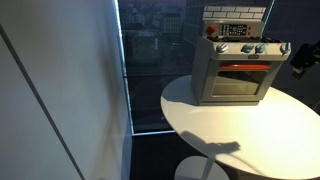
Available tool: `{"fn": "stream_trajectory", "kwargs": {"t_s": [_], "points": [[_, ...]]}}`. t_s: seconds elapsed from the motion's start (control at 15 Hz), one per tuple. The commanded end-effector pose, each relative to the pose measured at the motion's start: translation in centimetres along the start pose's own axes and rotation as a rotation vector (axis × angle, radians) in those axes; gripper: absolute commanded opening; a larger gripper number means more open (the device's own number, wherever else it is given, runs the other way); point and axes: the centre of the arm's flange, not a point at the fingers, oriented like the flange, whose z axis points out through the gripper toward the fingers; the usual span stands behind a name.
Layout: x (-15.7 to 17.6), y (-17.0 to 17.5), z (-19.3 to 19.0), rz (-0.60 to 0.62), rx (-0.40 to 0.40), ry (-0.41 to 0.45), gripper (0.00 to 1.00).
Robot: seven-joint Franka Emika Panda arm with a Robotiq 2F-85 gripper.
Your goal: Turn the second blue knob from the right on the stove to the left
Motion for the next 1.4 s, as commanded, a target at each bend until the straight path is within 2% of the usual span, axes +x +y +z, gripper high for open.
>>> {"fn": "stream_trajectory", "kwargs": {"t_s": [0.0,0.67,1.0,1.33], "points": [[2.0,0.3,-1.6,0.043,0.019,0.029,1.00],[8.1,2.3,-5.0,0.297,0.100,0.133,1.00],[11.2,4.0,-4.0,0.494,0.135,0.203,1.00],[13.3,5.2,-2.1,0.691,0.163,0.220,1.00]]}}
